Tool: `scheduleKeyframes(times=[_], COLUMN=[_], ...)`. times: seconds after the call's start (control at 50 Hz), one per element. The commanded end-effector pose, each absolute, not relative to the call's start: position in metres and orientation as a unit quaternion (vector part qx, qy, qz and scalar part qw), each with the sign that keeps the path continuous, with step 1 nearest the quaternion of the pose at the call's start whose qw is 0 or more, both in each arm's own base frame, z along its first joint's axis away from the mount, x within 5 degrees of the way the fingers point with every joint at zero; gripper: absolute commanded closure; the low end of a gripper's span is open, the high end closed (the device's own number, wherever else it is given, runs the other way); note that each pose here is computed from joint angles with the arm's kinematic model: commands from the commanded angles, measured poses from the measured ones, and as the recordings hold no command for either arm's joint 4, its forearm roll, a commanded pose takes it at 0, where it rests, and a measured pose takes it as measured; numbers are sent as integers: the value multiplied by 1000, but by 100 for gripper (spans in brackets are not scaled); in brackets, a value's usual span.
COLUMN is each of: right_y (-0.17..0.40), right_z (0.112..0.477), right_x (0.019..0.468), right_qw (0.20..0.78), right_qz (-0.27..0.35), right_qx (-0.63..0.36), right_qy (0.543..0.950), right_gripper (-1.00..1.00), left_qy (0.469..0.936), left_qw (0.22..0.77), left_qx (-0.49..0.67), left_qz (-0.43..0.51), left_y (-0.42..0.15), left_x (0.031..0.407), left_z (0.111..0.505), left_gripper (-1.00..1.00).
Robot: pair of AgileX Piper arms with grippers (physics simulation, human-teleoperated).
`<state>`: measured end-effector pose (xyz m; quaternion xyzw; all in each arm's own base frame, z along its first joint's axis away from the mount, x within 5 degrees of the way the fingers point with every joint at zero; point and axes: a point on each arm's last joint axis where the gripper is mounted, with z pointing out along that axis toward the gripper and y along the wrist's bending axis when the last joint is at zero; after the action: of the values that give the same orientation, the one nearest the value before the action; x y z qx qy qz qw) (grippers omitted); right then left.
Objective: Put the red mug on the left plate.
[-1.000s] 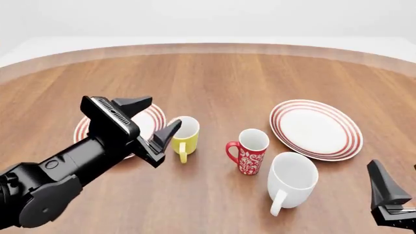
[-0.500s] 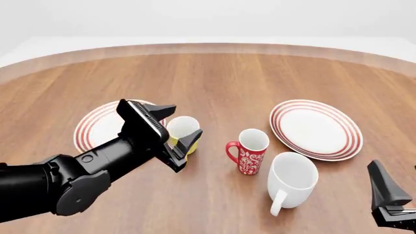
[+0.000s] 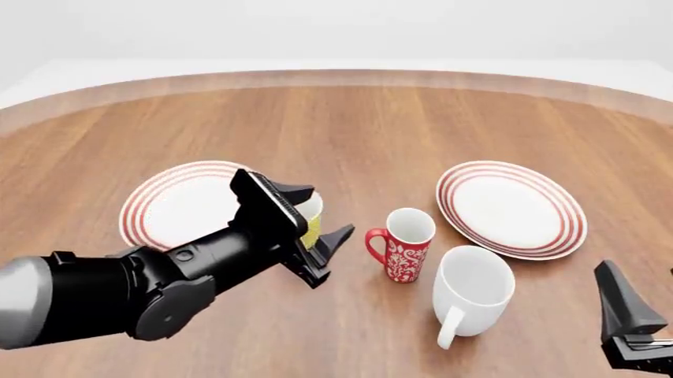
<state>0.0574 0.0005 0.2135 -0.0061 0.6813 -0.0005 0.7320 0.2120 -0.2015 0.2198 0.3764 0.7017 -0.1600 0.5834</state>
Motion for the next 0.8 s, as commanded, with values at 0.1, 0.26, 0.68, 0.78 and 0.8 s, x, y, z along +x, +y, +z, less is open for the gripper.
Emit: scheduleKeyframes(times=[0.1, 0.26, 0.68, 0.78, 0.8], right_y=[1, 1, 1, 1, 1], right_z=[215, 215, 214, 214, 214], right_x=[58, 58, 57, 58, 58], right_qw=[732, 732, 733, 733, 733], right_qz=[2, 3, 6, 6, 6], right_qx=[-5, -5, -7, -8, -8], right_qy=[682, 682, 680, 680, 680], right_gripper=[-100, -100, -100, -100, -100], left_qy=[708, 704, 722, 724, 724], left_qw=[556, 548, 525, 524, 524], left_qx=[398, 419, 431, 431, 431], left_qz=[-177, -169, -127, -127, -127], left_y=[-230, -240, -245, -246, -246], left_x=[214, 217, 250, 251, 251], left_z=[206, 197, 157, 155, 155], left_gripper=[-100, -100, -100, -100, -100])
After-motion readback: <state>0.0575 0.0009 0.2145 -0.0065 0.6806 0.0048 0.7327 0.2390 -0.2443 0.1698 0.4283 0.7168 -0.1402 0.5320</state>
